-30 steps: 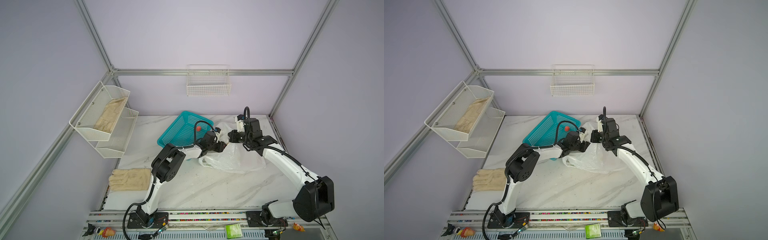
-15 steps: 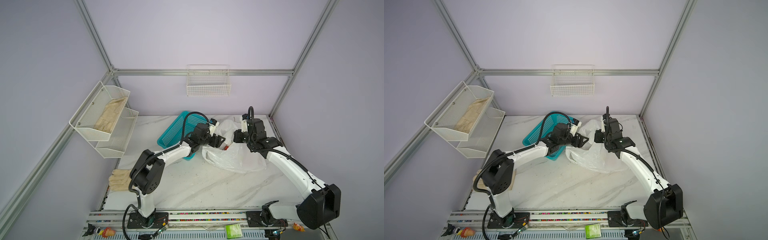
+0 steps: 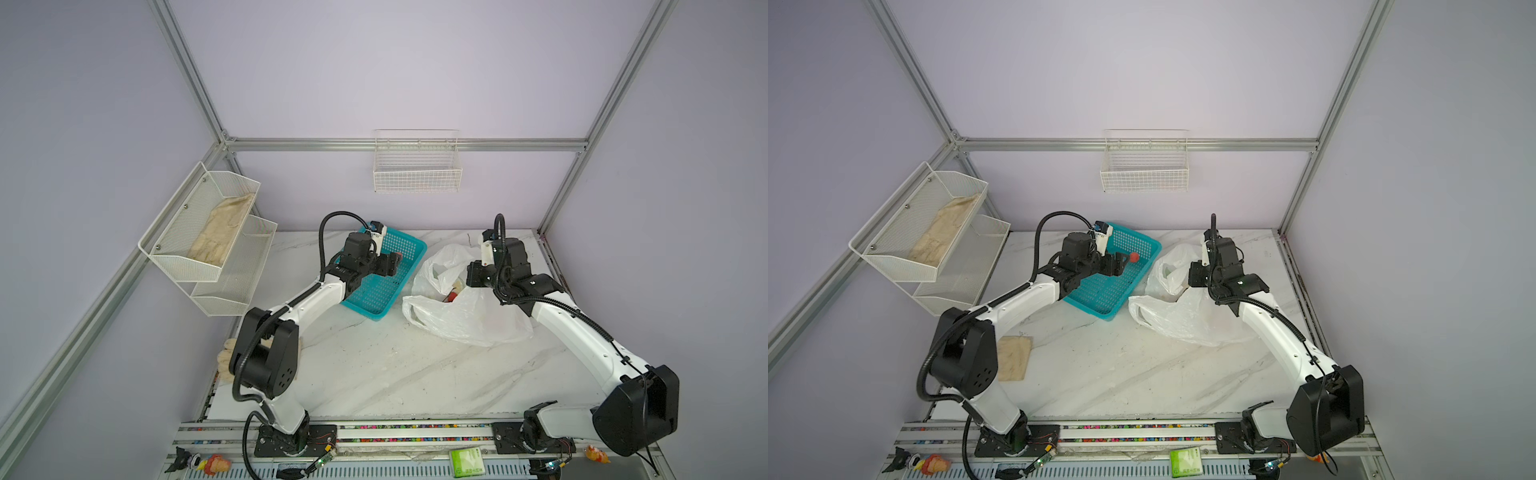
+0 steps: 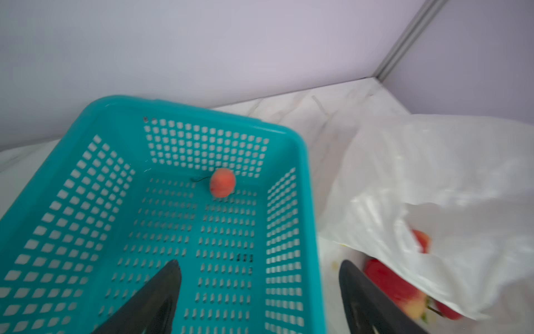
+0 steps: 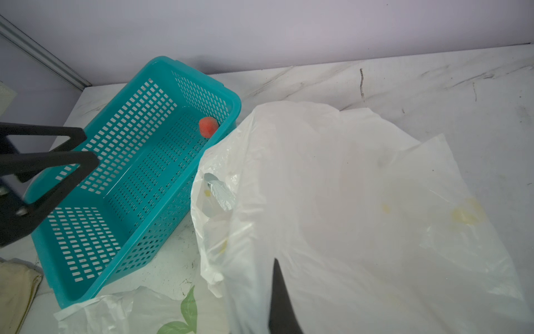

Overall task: Place the fake fruits into the plastic bag and tie a complex knot
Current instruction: 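Withdraw the left gripper from the bag and move it over the basket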

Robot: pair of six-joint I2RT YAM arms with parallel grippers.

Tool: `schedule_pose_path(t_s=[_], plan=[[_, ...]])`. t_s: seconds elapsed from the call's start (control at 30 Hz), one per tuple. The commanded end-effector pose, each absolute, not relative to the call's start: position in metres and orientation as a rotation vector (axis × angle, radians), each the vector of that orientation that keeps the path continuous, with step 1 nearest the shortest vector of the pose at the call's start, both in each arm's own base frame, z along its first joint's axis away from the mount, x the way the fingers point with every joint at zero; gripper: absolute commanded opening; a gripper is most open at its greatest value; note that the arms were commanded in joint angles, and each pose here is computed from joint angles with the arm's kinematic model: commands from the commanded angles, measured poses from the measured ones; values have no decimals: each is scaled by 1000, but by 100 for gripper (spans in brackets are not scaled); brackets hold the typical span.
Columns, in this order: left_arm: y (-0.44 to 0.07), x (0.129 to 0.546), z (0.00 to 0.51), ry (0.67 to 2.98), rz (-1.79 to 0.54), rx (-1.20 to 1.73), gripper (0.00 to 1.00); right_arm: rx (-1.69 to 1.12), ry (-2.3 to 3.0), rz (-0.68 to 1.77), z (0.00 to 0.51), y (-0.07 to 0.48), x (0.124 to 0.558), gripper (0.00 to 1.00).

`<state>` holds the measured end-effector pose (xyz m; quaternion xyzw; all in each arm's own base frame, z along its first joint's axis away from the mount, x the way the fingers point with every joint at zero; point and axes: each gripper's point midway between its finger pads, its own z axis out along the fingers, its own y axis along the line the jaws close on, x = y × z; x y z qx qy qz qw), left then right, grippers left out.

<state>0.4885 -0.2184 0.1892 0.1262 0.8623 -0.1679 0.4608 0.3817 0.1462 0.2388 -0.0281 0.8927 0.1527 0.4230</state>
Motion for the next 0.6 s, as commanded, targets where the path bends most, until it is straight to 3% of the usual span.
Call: schedule_pose_path(t_s=[0.0,0.3,0.57], plan=[[-210,531,186,2153,-296,246,86,-82,2247,381,235,146,380,0],[-247,586,132,2233,-373,338,89,-80,2256,373,233,146,382,0],[-262,613,103,2280,-389,361,80,-80,2243,377,237,146,383,0]])
